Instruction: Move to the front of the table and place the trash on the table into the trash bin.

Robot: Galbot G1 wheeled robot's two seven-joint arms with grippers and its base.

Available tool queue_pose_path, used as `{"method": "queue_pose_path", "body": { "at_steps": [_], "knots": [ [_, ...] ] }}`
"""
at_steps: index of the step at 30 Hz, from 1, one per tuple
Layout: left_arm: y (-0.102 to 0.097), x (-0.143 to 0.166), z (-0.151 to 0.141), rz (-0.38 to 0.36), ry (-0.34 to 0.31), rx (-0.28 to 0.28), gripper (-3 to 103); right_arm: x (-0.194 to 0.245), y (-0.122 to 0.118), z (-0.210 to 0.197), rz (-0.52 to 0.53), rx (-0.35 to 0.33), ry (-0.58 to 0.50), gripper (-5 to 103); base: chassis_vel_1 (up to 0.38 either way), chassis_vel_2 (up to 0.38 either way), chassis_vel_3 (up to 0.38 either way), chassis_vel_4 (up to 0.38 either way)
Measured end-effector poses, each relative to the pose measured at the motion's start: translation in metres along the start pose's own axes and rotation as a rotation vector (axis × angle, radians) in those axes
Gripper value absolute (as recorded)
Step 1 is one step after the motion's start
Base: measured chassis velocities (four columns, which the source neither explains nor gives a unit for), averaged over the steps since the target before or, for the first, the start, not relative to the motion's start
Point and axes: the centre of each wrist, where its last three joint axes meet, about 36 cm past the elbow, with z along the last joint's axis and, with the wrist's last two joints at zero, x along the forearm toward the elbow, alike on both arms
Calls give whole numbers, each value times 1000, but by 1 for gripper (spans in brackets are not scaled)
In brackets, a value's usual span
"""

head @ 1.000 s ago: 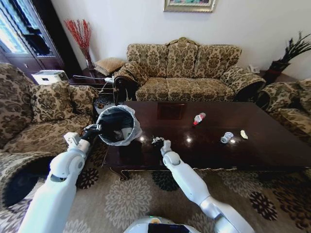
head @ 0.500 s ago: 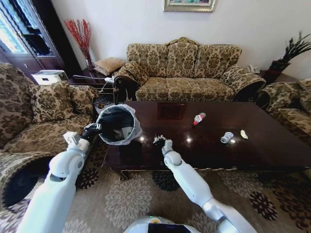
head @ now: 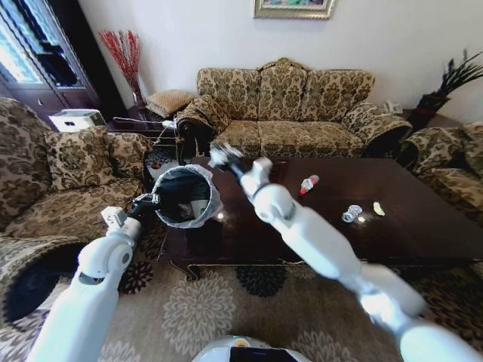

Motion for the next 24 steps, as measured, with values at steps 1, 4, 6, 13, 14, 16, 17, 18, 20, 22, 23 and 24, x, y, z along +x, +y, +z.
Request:
{"method": "queue_pose_path", "body": {
  "at_steps": [1,4,6,13,14,16,17,18,20,22,23,24],
  "knots": [
    [0,0,0,0,1,0,0,-6,18,-2,-53,-24,22,1,0,0,0,0],
    [0,1,-1,-2,-1,1,0,-9,42,10,-110,-37,72,1,0,0,0,0],
    [2,2,-3,-7,-5,-1,0,-4,53,27,-122,-23,114,1,0,0,0,0],
    [4,3,-3,-16,-8,4,0,9,56,65,-74,28,203,11,0,0,0,0],
    [4,3,-3,-16,-9,6,0,6,54,71,-56,32,213,16,0,0,0,0],
    [3,2,-3,-14,-10,8,0,4,53,74,-43,32,218,16,0,0,0,0],
    [2,2,-3,-11,-12,11,0,1,52,77,-30,29,224,27,0,0,0,0],
    [2,1,-3,-9,-12,12,0,0,51,77,-27,25,226,27,0,0,0,0],
    [1,0,-3,-7,-13,14,0,-1,50,79,-19,11,231,32,0,0,0,0],
    [0,0,-3,-5,-14,15,0,-1,50,79,-6,-9,235,43,0,0,0,0],
    [0,0,-3,-5,-13,16,0,-1,50,79,-3,-14,235,48,0,0,0,0],
    [0,0,-3,-5,-13,16,0,-1,50,79,-3,-14,235,48,0,0,0,0]
  ]
}}
